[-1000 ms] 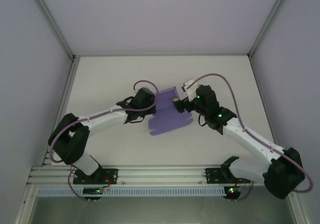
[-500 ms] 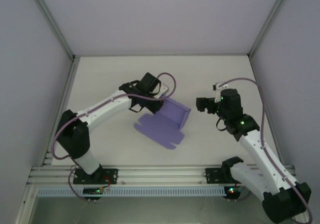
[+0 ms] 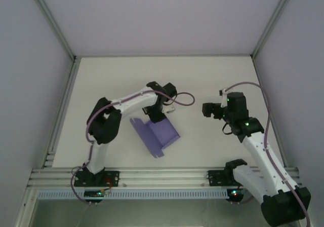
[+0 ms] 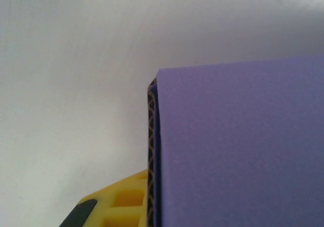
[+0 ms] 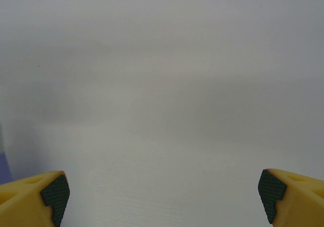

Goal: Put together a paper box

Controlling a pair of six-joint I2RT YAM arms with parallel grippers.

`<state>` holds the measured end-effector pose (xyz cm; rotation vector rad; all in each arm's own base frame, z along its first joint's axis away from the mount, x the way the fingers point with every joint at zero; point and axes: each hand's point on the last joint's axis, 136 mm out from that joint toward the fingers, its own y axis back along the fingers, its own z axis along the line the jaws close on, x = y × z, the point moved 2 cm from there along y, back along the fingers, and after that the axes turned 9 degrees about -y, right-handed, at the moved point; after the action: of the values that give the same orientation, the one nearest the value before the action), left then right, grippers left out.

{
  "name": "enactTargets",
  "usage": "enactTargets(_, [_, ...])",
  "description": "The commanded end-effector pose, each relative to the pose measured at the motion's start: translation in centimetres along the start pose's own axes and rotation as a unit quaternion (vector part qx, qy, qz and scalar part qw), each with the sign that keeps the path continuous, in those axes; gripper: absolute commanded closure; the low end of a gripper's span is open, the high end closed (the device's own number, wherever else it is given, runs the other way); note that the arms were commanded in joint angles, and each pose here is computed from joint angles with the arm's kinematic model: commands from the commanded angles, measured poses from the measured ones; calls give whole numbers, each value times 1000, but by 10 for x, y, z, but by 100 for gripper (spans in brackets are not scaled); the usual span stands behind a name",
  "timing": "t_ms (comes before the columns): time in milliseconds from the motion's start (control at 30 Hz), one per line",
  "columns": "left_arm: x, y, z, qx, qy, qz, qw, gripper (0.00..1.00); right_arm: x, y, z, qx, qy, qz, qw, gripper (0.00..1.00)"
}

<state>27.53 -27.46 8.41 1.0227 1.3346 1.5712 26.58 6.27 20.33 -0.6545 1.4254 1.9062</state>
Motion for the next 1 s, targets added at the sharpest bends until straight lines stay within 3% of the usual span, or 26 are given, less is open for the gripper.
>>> enactTargets(0, [2,-18,7,-47,-39,75,995,100,5,2,-2,-5,-5,8,1000,1])
enactTargets(167, [-14,-58,20,-150,-67,139,977,100,2,5,-5,-4,-11,1,1000,1])
enactTargets(300, [-24,-86,20,-187,-61,153,968,100,0,9,-6,-10,-15,-10,1000,1])
enactTargets(433, [-25,-105,29,-271,-39,158,949,100,-1,11,-8,-9,-19,-17,1000,1])
enactTargets(633, [-20,-111,33,-320,-10,156,935,100,-1,9,-8,-16,-25,-15,999,1])
enactTargets(733, [-22,-103,30,-301,-6,138,943,100,-1,9,-5,-27,-26,-13,999,1])
enactTargets(967, [-29,-62,22,-250,-17,77,965,66,1,10,-5,-31,-28,-10,999,1])
